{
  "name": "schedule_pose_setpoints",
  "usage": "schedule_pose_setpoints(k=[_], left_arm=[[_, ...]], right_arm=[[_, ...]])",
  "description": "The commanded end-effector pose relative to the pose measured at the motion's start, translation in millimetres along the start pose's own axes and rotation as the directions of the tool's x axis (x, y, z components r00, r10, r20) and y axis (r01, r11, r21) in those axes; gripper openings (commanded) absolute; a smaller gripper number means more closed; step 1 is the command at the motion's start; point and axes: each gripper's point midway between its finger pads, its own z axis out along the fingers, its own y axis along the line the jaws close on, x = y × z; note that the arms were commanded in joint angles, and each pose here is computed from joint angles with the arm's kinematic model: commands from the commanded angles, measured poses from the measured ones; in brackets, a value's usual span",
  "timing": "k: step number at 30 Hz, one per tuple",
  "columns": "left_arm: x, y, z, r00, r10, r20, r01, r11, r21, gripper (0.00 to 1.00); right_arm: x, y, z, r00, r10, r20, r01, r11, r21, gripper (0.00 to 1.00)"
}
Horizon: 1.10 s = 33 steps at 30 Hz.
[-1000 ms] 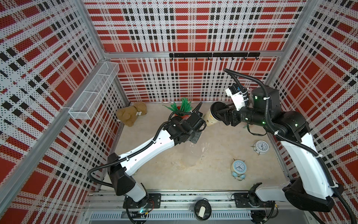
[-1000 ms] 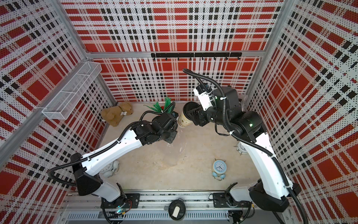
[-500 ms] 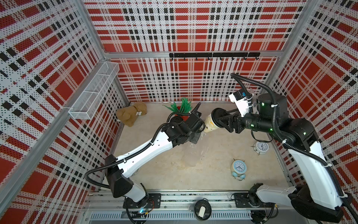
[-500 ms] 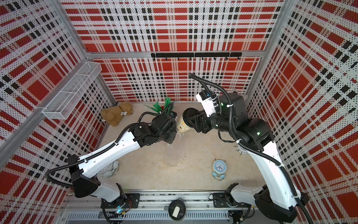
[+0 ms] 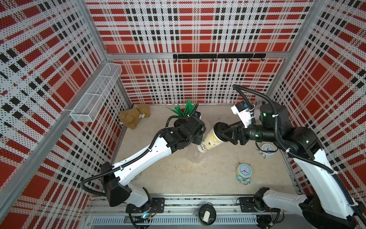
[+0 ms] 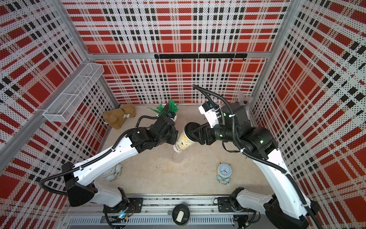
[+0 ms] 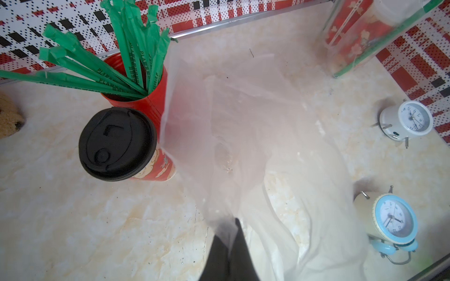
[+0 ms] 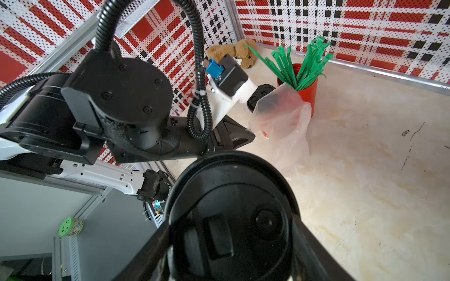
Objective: Pack milk tea into plastic carrier bags
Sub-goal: Place the milk tea cup in the plastic carrier bag.
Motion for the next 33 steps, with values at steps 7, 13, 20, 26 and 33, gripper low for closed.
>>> schedule_pose_setpoints(k=[7,13,20,26,33], left_arm=[[-14,0,-17,0.986,-0.145,0.078,0.14,0.988,0.066,0.0],[-19,-7,-26,0.968,-0.228,0.104,0.211,0.965,0.153,0.0],[-19,-12,-26,0.944,-0.313,0.101,0.283,0.929,0.238,0.0],[-18,-11,-23,0.927,-0.363,0.096,0.329,0.908,0.258,0.0],[-21,-1,-24,0.88,-0.462,0.112,0.419,0.864,0.279,0.0]], right_arm=[[-9,7,11,0.998,-0.008,0.059,0.009,1.0,-0.011,0.22],[-9,-5,12,0.998,-0.023,0.061,0.018,0.996,0.082,0.2],[-7,-6,27,0.998,-0.019,0.063,0.014,0.997,0.081,0.19],[-2,1,50,0.999,-0.014,0.053,0.011,0.998,0.056,0.18],[10,12,72,0.998,-0.055,0.004,0.054,0.994,0.094,0.16]])
